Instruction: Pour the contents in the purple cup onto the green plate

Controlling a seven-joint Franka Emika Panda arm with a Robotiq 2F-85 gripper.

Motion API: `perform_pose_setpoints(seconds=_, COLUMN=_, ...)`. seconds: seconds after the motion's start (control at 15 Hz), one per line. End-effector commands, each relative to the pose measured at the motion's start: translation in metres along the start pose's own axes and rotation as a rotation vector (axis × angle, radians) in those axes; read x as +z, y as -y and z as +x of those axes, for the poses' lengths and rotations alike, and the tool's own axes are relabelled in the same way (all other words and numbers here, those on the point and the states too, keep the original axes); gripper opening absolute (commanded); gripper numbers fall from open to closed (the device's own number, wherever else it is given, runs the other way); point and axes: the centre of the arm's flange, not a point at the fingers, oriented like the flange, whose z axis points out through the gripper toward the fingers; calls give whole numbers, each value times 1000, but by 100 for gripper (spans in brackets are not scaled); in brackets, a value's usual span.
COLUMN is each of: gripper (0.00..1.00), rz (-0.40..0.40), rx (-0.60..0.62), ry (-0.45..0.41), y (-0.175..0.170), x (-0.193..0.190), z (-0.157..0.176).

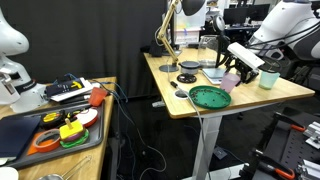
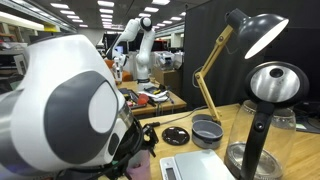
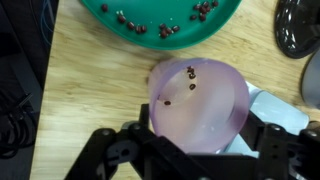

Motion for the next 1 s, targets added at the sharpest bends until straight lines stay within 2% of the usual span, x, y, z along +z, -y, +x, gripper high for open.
perform_pose_setpoints(seconds=0.0, gripper=100, rz=0, rx=103, ry=-82, y=-44, x=55, z=-6)
perform_pose_setpoints(seconds=0.13, gripper=100, rz=-17, rx=163, ry=-146, y=-42, x=54, z=-4)
perform_pose_setpoints(seconds=0.2, gripper=100, rz=-37, rx=125, ry=-91, y=9, x=13, z=17)
perform_pose_setpoints(seconds=0.93, gripper=100, rz=-43, rx=155, ry=-114, y=10, x=13, z=20)
